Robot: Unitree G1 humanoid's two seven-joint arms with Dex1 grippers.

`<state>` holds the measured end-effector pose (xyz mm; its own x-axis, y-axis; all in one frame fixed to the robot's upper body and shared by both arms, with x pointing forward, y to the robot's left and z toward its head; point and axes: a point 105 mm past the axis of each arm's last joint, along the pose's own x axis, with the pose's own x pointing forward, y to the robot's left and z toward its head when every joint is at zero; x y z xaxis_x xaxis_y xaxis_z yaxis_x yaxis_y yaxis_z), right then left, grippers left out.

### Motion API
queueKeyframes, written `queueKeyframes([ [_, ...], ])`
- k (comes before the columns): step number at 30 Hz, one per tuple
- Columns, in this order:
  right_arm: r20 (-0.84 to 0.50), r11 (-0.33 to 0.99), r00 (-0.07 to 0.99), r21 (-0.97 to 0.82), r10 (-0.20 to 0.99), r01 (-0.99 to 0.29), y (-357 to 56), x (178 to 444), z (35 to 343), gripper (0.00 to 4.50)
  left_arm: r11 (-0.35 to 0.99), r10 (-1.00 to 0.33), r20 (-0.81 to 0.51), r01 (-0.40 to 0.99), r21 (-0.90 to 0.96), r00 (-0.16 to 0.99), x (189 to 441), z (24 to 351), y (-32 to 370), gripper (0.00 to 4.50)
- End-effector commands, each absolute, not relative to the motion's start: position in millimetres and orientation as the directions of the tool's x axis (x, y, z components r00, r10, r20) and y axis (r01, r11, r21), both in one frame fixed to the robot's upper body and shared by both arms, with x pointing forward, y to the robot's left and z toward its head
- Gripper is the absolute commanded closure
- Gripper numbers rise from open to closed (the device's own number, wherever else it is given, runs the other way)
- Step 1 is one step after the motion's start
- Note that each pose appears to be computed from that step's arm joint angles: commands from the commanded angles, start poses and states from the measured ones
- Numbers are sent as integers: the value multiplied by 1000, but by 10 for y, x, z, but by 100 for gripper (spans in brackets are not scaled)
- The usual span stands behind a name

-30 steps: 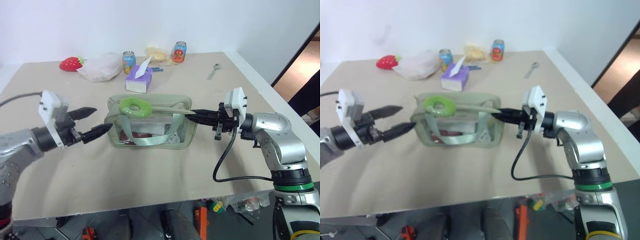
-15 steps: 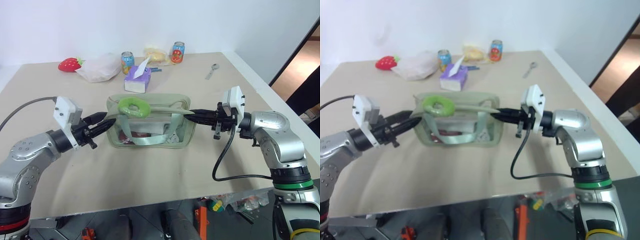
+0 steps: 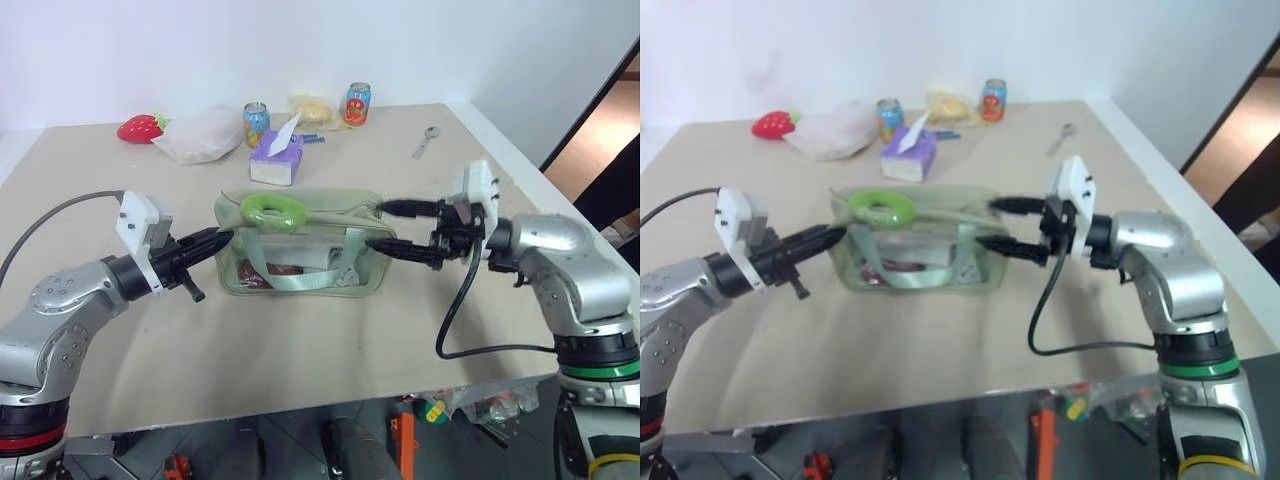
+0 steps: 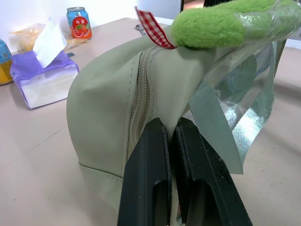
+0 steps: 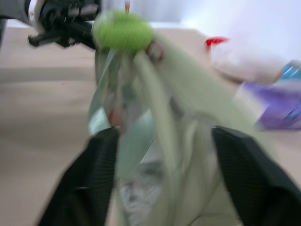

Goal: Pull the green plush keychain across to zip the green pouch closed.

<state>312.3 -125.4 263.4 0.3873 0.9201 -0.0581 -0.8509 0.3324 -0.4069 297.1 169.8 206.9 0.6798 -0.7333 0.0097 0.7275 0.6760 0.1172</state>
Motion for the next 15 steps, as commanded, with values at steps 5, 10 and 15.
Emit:
queueKeyframes([
  [5, 17, 234, 272, -565, 962, -791, -750, 2748, 3077, 1, 673, -736, 39, 724, 150, 676, 2978, 2158, 1661, 450],
  [10, -20, 219, 278, -561, 961, -798, -446, 2779, 2849, 1, 666, -742, 46, 730, 152, 668, 2977, 2183, 1621, 450],
  [15, -24, 251, 328, -592, 944, -766, -386, 2930, 2829, 1, 665, -743, 42, 731, 155, 668, 2962, 2177, 1619, 450],
])
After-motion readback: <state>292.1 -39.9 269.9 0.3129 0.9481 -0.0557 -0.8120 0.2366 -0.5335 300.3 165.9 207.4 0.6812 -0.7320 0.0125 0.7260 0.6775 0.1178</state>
